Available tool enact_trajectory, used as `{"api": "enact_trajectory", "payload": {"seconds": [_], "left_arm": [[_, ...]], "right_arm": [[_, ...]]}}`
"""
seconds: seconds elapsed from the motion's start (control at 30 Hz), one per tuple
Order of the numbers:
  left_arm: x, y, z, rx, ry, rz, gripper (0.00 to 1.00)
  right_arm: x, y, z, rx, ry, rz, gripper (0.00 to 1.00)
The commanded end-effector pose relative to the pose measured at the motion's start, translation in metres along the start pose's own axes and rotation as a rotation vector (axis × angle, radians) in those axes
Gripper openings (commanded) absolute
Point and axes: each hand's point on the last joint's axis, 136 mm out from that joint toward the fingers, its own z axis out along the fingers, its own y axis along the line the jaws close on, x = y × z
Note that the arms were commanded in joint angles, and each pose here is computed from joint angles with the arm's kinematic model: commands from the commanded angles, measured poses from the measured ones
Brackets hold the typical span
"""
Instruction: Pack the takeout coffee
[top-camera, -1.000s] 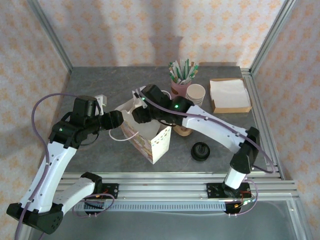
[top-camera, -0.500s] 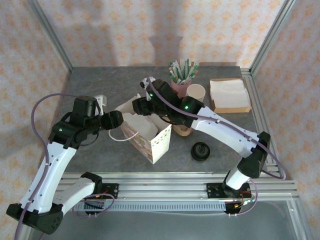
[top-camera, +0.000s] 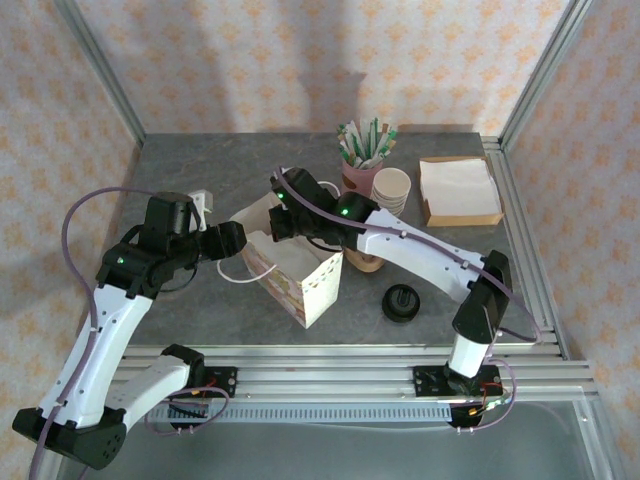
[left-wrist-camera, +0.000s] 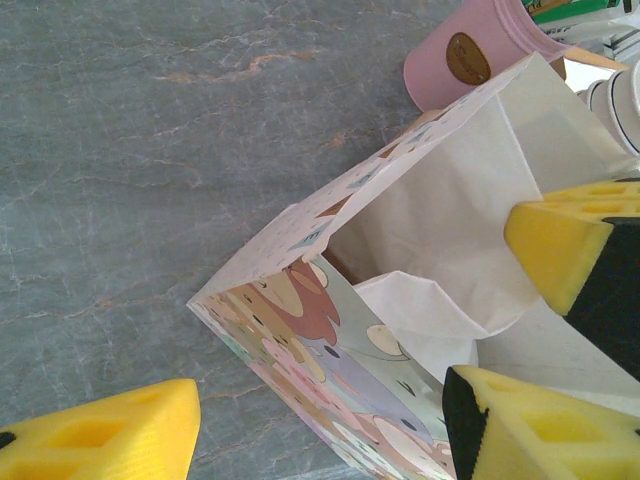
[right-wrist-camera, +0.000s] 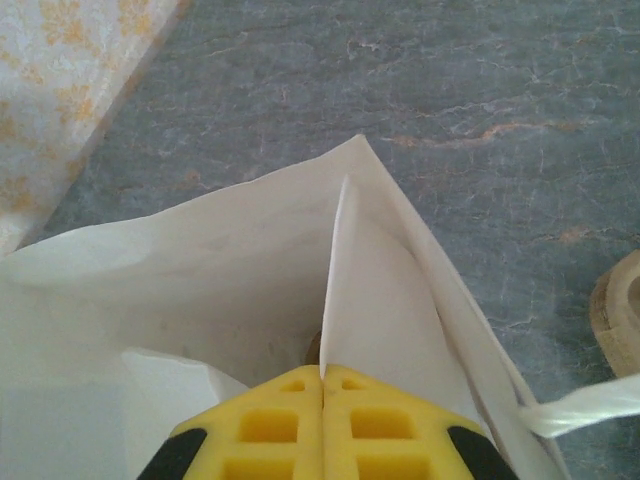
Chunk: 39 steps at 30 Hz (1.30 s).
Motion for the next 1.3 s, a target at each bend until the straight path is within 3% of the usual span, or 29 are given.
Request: {"api": "enact_trajectory", "payload": {"seconds": [0.0, 0.3, 0.53, 0.77, 1.1, 1.27], "left_arm": [[0.004, 0.005, -0.003, -0.029, 0.004, 0.014, 0.66], [0.003, 0.004, -0.004, -0.025, -0.002, 0.011, 0.66], [0.003, 0.004, -0.004, -0.023, -0.001, 0.008, 0.66], [0.003, 0.005, -0.002, -0.026, -0.002, 0.004, 0.66], [-0.002, 0.014, -0.002, -0.085, -0.02, -0.013, 0.66], [-0.006, 0.017, 0.002, -0.104, -0.035, -0.018, 0.65]], "right_arm": [[0.004, 0.004, -0.004, -0.012, 0.027, -0.001, 0.0], [0.045, -0.008, 0.029, 0.085, 0.197, -0.112, 0.0], [0.043, -0.009, 0.045, 0.109, 0.211, -0.138, 0.01], [0.01, 0.013, 0.015, 0.017, 0.098, -0.106, 0.22], [-0.04, 0.024, -0.065, -0.07, -0.139, -0.045, 0.57], [-0.051, 0.014, -0.102, -0.061, -0.243, -0.042, 0.63]]}}
